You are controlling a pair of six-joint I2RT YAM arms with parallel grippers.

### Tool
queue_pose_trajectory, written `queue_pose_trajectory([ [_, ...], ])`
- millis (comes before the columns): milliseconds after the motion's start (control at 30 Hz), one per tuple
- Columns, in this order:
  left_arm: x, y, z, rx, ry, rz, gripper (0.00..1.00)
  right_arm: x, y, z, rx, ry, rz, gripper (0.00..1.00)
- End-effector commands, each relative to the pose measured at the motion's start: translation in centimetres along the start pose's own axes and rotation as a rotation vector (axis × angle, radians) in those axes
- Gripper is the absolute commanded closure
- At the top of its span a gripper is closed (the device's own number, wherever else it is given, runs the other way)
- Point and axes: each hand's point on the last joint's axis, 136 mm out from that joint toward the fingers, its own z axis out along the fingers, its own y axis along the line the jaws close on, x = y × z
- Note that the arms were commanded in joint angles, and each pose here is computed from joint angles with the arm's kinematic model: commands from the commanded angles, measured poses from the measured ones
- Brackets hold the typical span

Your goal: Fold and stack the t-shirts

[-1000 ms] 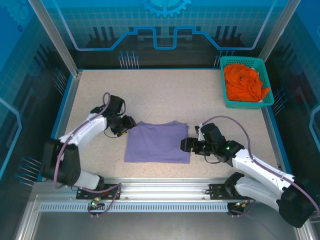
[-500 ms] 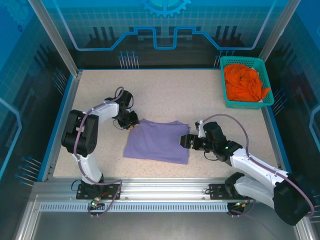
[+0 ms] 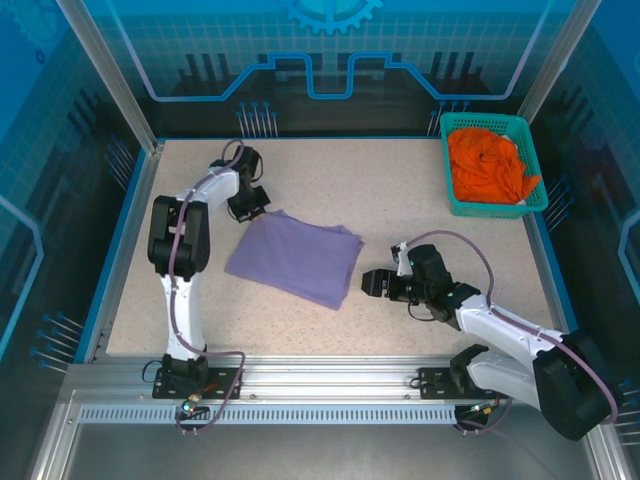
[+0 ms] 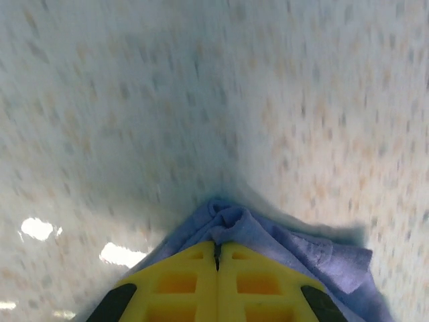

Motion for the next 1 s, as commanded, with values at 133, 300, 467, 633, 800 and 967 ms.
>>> queue_pose_trajectory([
  [133,-7.2,5.3,-0.3,-0.093,-0.044,-0.161,0.95,-0.1,-0.5,0.5,0.000,0.004,0.027,0.27],
  [300,-12.4,7.9,-0.9,-0.089,-0.113,-0.194,0.86,-0.1,-0.7,0.9,0.009,0.014,0.040,0.27],
  [467,-17.3,10.7,-1.7,-0.101,-0.171,-0.228,0.86,0.1,-1.0,1.3,0.022,0.036,0.047,0.28],
  [633,-20.7,13.5,-3.0,-0.092,-0.251,-0.279,0.83,0.0,-0.9,1.8,0.034,0.065,0.047,0.28],
  [800,-20.7,9.9,-6.0,-0.022,-0.301,-0.221,0.70,-0.4,-0.9,2.5,0.042,0.089,0.055,0.29],
  [967,-17.5,2.3,-9.5,0.083,-0.326,-0.134,0.44,-0.3,-1.0,2.5,0.040,0.083,0.060,0.29],
])
